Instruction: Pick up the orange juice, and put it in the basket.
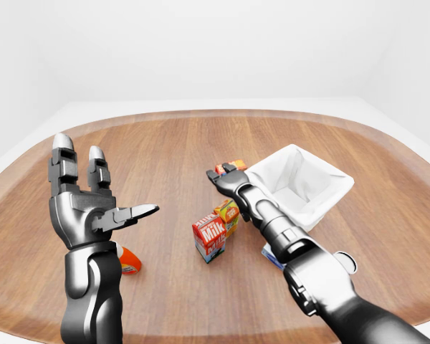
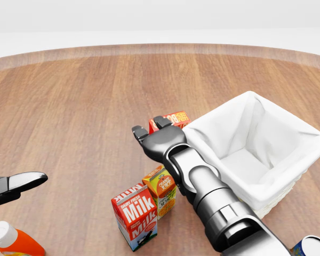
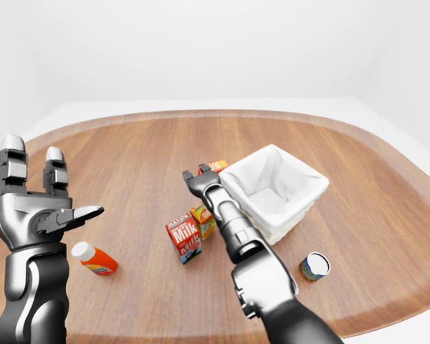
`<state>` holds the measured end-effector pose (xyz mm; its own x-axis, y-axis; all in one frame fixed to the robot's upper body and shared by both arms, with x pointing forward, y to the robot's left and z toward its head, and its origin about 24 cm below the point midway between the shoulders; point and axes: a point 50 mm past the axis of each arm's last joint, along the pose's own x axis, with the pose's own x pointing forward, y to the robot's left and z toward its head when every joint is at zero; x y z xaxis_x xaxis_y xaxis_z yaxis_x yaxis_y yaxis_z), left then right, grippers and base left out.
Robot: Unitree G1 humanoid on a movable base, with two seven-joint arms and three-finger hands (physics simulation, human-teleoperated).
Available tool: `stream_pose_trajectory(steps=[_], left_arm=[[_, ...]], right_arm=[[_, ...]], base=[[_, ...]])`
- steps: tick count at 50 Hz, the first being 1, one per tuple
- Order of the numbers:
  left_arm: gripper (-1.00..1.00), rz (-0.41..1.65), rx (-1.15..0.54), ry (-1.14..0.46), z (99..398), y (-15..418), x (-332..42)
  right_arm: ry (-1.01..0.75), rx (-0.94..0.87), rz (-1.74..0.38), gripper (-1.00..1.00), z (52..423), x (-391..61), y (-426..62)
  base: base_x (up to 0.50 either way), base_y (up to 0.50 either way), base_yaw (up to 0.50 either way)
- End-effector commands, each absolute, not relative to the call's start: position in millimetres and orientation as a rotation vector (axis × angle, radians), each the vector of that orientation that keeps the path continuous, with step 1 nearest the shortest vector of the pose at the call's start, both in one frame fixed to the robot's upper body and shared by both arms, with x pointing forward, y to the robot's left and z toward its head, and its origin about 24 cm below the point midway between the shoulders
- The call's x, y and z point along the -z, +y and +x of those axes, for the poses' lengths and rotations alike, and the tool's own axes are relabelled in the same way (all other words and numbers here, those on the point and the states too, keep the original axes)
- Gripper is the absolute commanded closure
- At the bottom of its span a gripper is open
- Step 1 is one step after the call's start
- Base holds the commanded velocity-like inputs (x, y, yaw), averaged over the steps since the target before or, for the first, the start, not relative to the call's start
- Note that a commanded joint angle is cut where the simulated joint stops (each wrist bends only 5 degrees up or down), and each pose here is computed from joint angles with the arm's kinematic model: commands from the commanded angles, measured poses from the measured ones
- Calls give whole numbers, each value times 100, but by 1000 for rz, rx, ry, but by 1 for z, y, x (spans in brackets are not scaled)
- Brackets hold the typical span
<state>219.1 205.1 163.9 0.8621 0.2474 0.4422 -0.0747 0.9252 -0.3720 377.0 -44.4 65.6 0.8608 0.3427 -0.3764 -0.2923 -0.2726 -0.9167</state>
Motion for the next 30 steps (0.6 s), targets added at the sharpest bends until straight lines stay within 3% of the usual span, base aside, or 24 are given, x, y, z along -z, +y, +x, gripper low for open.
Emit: stream_pose_trajectory(steps=[1, 30], left_arm=[[-100, -354, -173, -506, 219, 205, -164], [-100, -353, -172, -506, 219, 205, -164]], right_arm=[[-46, -617, -1772, -100, 377, -62, -42], [-37, -644, -1754, -100, 371, -47, -39]], base=[[0, 0, 0], [0, 0, 0]])
